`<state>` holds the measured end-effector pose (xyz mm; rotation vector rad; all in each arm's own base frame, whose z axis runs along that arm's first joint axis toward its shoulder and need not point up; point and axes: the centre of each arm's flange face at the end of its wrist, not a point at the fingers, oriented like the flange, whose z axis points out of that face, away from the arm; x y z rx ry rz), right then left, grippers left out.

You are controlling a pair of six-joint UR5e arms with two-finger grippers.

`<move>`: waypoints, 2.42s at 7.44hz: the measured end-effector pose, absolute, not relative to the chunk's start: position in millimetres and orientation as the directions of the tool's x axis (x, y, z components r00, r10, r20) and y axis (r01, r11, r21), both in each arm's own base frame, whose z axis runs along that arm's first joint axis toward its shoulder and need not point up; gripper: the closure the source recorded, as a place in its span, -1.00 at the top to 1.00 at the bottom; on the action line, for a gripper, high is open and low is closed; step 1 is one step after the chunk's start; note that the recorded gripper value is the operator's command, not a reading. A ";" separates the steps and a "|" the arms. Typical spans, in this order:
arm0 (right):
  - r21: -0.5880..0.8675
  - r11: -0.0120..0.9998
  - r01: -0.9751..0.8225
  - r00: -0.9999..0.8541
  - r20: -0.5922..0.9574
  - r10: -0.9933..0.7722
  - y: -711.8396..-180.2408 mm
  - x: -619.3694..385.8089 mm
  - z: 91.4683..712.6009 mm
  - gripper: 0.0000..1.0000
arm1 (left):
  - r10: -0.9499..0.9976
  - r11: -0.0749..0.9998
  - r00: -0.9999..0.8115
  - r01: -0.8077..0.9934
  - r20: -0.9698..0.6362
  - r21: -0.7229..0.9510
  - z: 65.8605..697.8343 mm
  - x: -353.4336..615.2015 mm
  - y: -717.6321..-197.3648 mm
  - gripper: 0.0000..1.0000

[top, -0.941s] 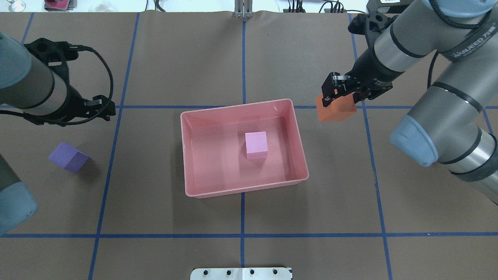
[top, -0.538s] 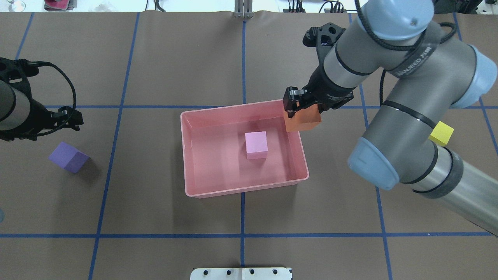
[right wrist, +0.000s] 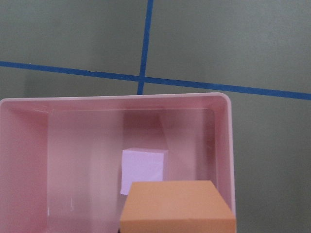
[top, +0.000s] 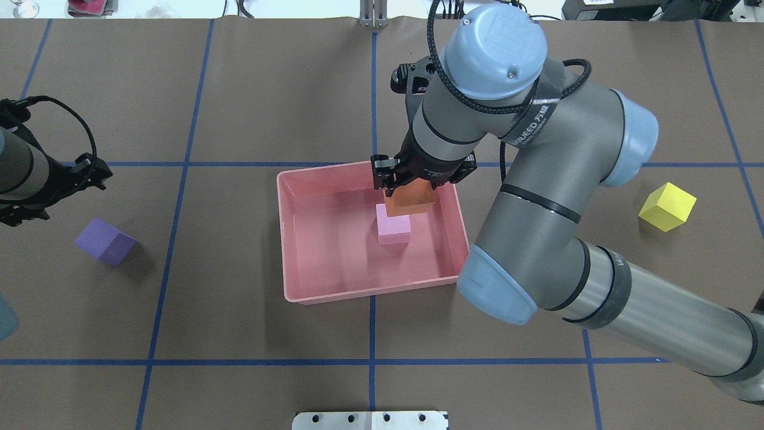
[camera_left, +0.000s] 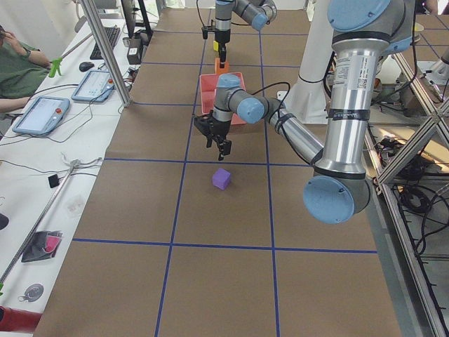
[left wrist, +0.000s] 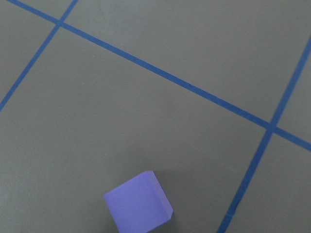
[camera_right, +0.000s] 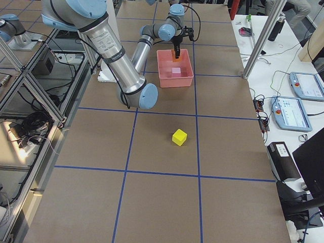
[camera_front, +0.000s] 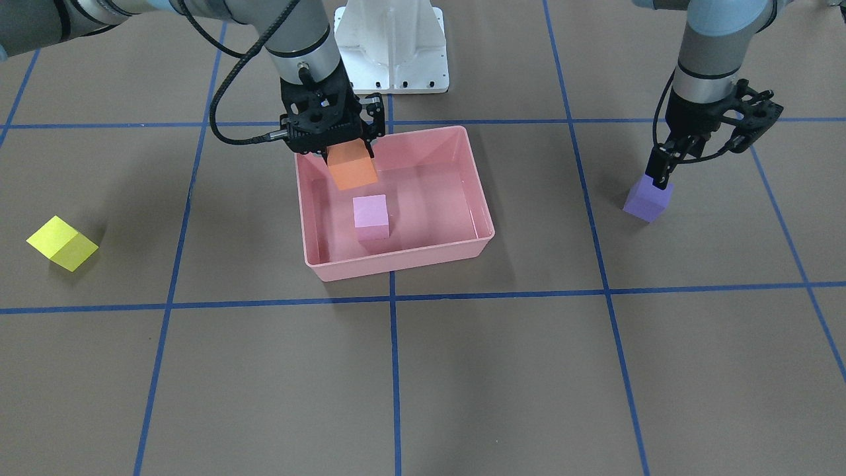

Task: Place blocks into pink bin with both arms
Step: 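Release the orange cube into the bin while the left gripper grasps the purple cube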

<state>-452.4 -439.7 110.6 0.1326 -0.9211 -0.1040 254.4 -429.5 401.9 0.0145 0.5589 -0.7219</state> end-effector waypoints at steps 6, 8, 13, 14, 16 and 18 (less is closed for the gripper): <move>0.177 0.984 0.037 0.628 0.761 -0.160 -426.2 -513.4 83.1 -1.00 | -0.747 0.631 0.512 0.746 -0.424 -0.212 452.0 304.3 -425.0 1.00; 0.178 0.983 0.040 0.630 0.759 -0.163 -425.0 -519.0 82.2 -1.00 | -0.754 0.623 0.511 0.755 -0.412 -0.205 460.3 316.9 -419.4 1.00; 0.180 0.983 0.042 0.633 0.756 -0.165 -423.7 -523.0 83.5 -1.00 | -0.787 0.587 0.493 0.783 -0.371 -0.206 479.0 319.8 -407.1 1.00; 0.180 0.983 0.042 0.634 0.756 -0.165 -423.6 -523.2 83.6 -1.00 | -0.791 0.583 0.492 0.787 -0.365 -0.201 483.0 320.9 -404.0 1.00; 0.178 0.983 0.044 0.635 0.754 -0.165 -423.3 -523.7 85.5 -1.00 | -0.796 0.576 0.486 0.791 -0.360 -0.207 483.3 328.9 -399.1 1.00; 0.177 0.983 0.045 0.638 0.752 -0.165 -423.4 -524.2 88.0 -1.00 | -0.801 0.571 0.481 0.794 -0.357 -0.210 484.3 333.0 -398.2 1.00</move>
